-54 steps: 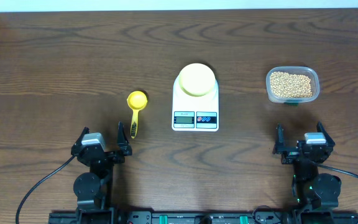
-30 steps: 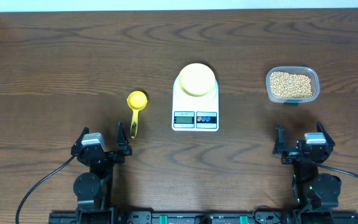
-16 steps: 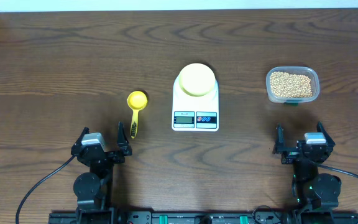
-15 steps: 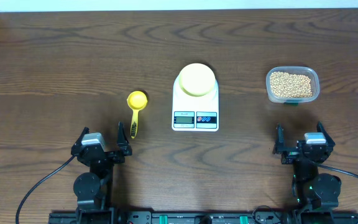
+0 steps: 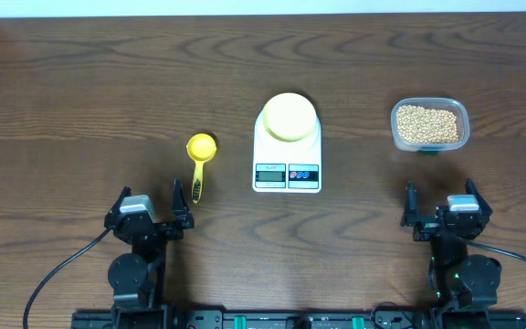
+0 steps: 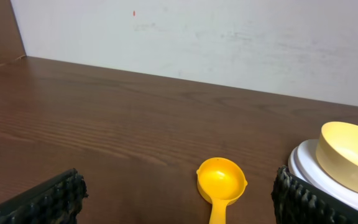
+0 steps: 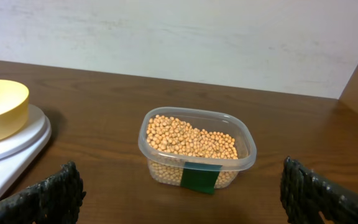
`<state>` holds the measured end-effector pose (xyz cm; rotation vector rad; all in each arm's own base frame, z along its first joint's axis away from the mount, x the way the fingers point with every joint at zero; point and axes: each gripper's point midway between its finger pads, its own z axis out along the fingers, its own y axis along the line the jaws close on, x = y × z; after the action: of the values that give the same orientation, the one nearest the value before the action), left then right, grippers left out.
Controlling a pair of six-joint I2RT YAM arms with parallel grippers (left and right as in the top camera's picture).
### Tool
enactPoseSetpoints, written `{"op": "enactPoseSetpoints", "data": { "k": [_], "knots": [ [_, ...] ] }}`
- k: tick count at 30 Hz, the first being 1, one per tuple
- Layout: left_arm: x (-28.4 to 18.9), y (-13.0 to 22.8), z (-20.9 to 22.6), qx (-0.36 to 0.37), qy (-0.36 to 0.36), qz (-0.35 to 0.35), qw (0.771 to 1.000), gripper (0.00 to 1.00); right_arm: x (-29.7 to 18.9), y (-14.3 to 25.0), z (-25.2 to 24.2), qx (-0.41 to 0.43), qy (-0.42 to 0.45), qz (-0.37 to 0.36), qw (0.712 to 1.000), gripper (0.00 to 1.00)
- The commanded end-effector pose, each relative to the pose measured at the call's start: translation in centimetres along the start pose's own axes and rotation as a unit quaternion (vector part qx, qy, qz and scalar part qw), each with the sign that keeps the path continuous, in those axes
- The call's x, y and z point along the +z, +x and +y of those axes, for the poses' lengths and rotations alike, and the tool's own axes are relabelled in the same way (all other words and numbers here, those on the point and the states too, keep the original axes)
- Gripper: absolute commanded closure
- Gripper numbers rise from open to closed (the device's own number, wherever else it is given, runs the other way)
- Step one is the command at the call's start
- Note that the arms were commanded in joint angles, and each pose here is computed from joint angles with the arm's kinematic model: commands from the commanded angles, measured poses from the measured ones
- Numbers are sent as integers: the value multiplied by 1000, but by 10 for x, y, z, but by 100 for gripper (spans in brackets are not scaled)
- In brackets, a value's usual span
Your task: Scoop item into bowl and weigh 50g on scale
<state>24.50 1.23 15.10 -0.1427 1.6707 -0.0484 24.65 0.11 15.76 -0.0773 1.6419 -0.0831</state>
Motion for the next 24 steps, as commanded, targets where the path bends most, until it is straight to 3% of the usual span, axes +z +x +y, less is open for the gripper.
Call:
{"op": "enactPoseSetpoints", "data": {
  "k": [1,24],
  "knots": [
    [0,14,6,7,-17,23,1000,2,0,0,0,4,1,0,1000,1],
    [0,3,-4,-18,13,2,1000,2,0,0,0,4,1,0,1000,1]
  ]
}}
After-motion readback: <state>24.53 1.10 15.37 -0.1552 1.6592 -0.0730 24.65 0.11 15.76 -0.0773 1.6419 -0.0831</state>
